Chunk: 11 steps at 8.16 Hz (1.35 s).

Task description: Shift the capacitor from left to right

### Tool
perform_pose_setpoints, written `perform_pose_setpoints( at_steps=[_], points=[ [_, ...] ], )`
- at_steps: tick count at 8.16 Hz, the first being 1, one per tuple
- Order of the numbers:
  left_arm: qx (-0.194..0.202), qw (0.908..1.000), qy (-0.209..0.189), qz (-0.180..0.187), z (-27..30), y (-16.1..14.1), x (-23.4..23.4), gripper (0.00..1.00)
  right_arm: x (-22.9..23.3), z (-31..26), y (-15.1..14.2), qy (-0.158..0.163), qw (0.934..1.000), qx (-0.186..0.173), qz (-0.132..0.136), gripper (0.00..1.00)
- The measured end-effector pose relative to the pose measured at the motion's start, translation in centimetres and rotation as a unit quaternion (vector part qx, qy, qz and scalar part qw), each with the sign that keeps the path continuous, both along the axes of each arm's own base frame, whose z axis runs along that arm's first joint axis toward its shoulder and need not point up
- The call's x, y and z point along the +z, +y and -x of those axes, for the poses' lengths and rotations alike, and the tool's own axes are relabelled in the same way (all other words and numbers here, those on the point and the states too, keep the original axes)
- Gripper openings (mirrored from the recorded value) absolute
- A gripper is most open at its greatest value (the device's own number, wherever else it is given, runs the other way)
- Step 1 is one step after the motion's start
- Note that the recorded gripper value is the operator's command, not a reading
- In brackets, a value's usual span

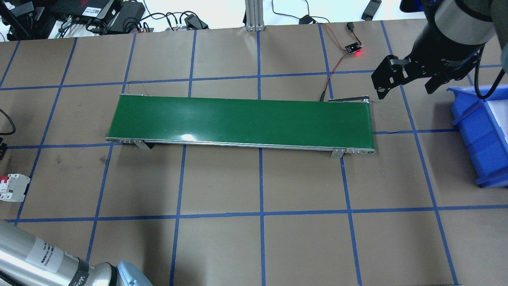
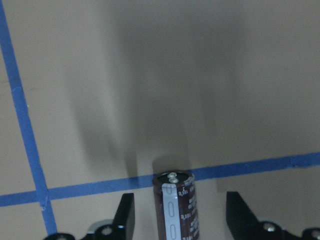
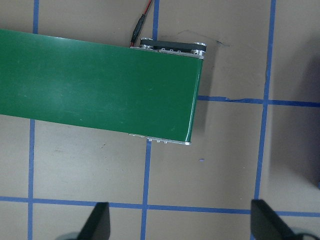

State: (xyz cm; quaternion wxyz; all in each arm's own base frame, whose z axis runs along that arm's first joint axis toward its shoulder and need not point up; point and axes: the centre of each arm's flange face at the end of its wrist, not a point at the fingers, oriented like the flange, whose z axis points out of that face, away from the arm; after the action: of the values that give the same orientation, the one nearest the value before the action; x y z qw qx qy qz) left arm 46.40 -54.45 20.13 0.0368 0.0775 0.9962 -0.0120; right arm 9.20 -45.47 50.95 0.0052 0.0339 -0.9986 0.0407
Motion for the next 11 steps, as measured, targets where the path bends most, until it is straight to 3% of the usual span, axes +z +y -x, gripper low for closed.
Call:
perform_pose_setpoints(
  at_steps=[3, 4, 5, 8, 10, 11],
  points=[
    [-0.002, 1.0, 0.003, -0.004, -0.1, 0.0, -0.8, 0.76, -0.1, 0.0, 0.1, 0.0, 1.0, 0.0, -0.003, 1.0],
    [-0.004, 1.0, 0.005, -0.006, -0.2, 0.0, -1.2, 0.67, -0.2, 0.0, 0.1, 0.0, 1.0, 0.0, -0.004, 1.0],
    [-0.005, 0.9999, 0.006, -0.007, -0.2, 0.0, -1.4, 0.45, -0.2, 0.0, 0.1, -0.001, 1.0, 0.0, -0.005, 1.0],
    [-0.005, 0.9999, 0.004, -0.013, -0.3, 0.1, -1.6, 0.13, -0.3, 0.0, 0.1, -0.001, 1.0, 0.0, -0.006, 1.0],
    [-0.003, 0.9999, 0.0, -0.015, -0.3, 0.2, -1.2, 0.0, -0.3, 0.0, 0.1, -0.001, 1.0, 0.0, -0.006, 1.0],
    [0.0, 0.9999, -0.003, -0.013, -0.1, 0.3, 0.0, 0.0, -0.3, -0.1, 0.1, -0.001, 1.0, -0.001, -0.006, 1.0]
  ],
)
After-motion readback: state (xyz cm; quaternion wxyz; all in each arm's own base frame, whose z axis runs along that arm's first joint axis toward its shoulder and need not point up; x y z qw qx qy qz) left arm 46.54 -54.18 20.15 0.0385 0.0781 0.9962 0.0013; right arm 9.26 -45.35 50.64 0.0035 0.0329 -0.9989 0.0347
